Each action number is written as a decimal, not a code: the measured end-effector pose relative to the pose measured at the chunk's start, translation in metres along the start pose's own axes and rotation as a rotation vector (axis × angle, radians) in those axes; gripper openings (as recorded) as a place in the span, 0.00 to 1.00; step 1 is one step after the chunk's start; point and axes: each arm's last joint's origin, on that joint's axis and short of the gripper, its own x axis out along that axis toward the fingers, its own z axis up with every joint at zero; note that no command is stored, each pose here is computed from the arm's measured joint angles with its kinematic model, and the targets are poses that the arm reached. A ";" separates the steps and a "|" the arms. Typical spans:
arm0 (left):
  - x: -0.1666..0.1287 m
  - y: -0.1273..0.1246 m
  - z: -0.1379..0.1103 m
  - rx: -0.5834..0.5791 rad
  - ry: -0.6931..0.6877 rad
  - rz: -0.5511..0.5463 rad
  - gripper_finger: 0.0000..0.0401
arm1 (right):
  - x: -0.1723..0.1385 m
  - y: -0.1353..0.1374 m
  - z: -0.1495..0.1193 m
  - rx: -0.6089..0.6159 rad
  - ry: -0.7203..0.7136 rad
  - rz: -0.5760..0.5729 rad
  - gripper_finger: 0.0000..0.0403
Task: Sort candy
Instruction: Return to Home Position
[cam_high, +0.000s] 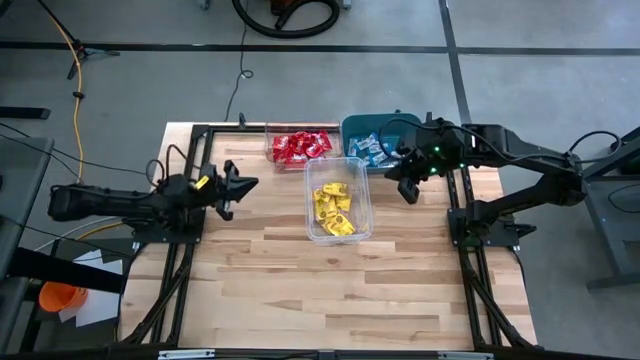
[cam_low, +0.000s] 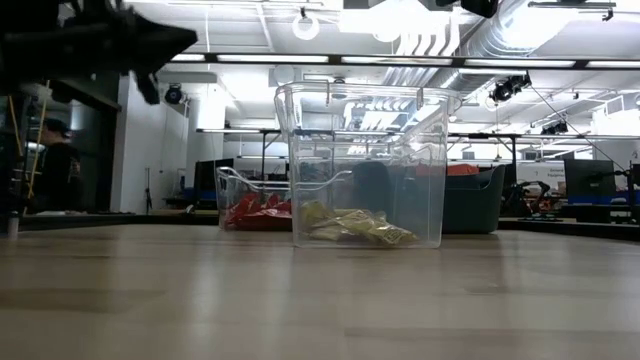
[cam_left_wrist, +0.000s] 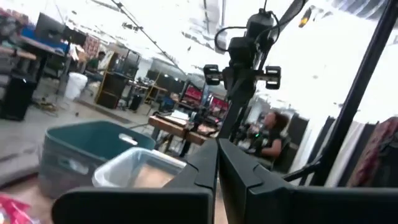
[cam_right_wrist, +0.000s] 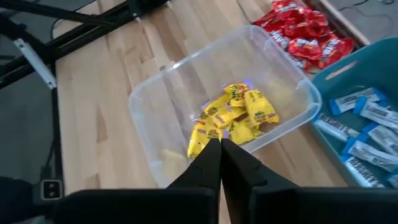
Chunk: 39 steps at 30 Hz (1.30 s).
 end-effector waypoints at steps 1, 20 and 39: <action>-0.004 0.002 -0.003 -0.023 -0.004 -0.001 0.00 | 0.000 0.000 0.000 -0.003 0.003 0.008 0.02; -0.005 0.003 -0.011 -0.057 0.092 -0.004 0.00 | 0.010 -0.035 -0.102 0.049 -0.247 0.156 0.00; -0.006 0.004 -0.013 -0.058 0.113 0.008 0.00 | 0.090 -0.077 -0.218 -0.026 -0.790 0.382 0.00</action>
